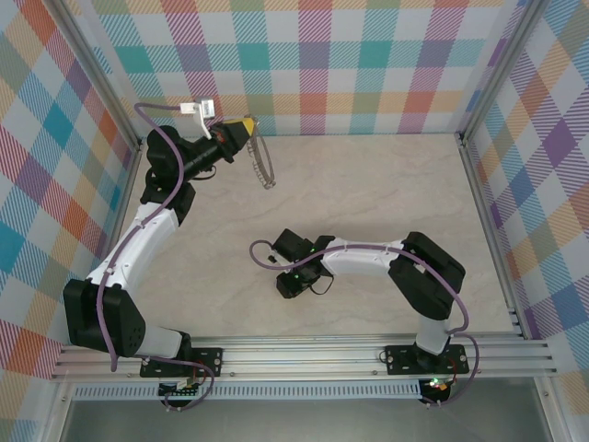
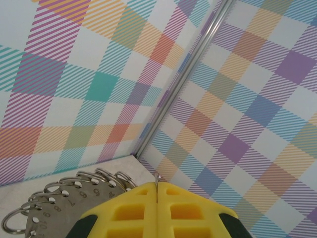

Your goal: Put the keys on the keyring

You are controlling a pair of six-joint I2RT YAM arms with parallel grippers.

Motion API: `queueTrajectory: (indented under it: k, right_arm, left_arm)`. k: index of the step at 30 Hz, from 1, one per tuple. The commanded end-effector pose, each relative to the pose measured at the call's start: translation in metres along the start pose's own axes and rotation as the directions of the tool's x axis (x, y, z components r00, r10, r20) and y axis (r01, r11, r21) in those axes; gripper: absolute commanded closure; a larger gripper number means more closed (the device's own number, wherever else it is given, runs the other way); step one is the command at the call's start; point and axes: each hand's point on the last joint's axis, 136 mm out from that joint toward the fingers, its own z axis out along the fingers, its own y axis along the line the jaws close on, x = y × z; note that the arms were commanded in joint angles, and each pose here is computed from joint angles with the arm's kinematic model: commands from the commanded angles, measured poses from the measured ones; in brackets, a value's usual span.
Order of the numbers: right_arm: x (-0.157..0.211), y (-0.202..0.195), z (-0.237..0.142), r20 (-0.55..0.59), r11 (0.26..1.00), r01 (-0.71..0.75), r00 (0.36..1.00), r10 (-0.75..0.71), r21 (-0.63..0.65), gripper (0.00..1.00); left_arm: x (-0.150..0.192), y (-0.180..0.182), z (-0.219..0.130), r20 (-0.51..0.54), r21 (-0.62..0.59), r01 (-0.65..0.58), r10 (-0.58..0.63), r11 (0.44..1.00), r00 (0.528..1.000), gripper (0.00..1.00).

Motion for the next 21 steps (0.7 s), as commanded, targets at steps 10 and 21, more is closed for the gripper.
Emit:
queueTrajectory:
  k: [10,21]
  right_arm:
    - [0.002,-0.001,0.007,-0.013,1.0,0.021,1.0,-0.021,0.011,0.88]
    - [-0.01,-0.001,-0.025,0.084,1.0,-0.012,0.996,0.013,-0.008,1.0]
  left_arm:
    - [-0.016,-0.009,-0.005,0.056,0.041,-0.032,0.029,0.999,0.998,1.0]
    - [-0.017,-0.007,-0.003,0.073,0.052,-0.001,-0.003,0.999,0.997,1.0]
